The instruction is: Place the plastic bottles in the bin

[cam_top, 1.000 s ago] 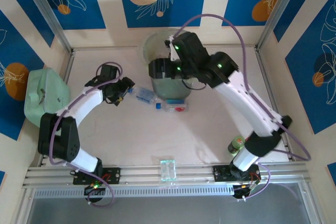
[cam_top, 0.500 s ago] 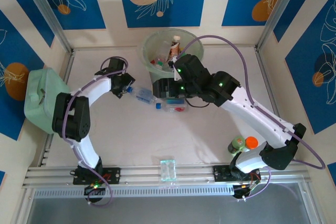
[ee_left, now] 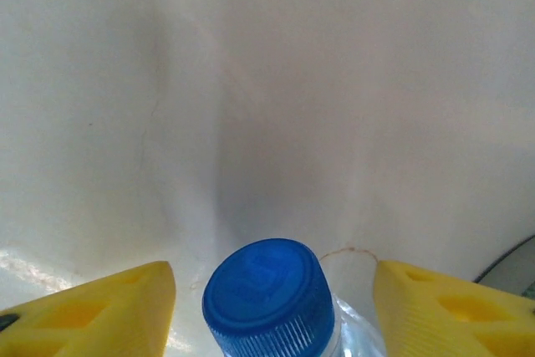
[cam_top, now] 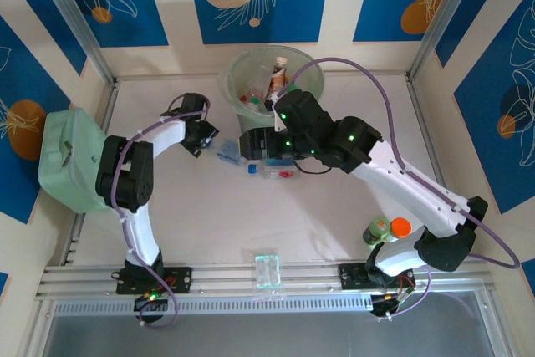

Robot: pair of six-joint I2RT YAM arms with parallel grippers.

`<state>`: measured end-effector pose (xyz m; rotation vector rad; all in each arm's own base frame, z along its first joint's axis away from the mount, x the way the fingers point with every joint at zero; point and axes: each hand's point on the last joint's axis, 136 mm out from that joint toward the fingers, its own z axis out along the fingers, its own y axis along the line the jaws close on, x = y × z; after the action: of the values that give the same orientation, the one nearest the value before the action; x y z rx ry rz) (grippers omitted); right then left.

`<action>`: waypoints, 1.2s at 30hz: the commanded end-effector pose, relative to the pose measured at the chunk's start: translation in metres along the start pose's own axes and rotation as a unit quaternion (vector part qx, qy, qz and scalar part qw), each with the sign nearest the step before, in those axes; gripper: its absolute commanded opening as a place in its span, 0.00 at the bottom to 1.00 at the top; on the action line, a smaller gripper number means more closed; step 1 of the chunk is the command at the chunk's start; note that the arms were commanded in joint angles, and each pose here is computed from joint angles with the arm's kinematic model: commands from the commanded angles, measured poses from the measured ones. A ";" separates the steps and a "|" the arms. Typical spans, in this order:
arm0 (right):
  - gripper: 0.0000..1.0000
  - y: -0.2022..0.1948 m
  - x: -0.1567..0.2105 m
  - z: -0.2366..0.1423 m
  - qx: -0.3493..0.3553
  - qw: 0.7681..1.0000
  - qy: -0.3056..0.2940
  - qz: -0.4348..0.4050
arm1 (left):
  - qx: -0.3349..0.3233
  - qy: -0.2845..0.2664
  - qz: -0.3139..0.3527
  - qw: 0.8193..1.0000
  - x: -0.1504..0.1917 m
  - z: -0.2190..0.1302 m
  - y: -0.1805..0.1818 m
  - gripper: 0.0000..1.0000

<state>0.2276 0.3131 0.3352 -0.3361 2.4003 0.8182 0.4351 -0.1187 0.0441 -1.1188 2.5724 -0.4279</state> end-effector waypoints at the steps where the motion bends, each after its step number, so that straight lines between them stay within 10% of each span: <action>1: 0.83 0.004 -0.008 -0.017 -0.008 1.000 -0.026 0.007 | -0.009 0.015 -0.002 1.000 0.008 0.006 0.001 0.60; 15: 0.81 0.010 -0.011 -0.020 -0.017 0.999 -0.032 0.000 | -0.006 0.010 0.027 1.000 0.011 -0.012 0.014 0.30; 24: 0.83 0.024 0.005 -0.009 -0.058 0.998 0.014 -0.014 | 0.082 -0.015 0.122 0.989 0.015 -0.095 0.000 0.29; 36: 0.99 0.032 0.018 0.024 -0.032 0.995 0.073 -0.058 | 0.350 -0.003 0.269 0.897 0.073 -0.263 -0.045 0.29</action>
<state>0.2127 0.3524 0.3159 -0.5310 2.4835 0.8608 0.3362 -0.1427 0.2742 -0.3377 2.2666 -0.9211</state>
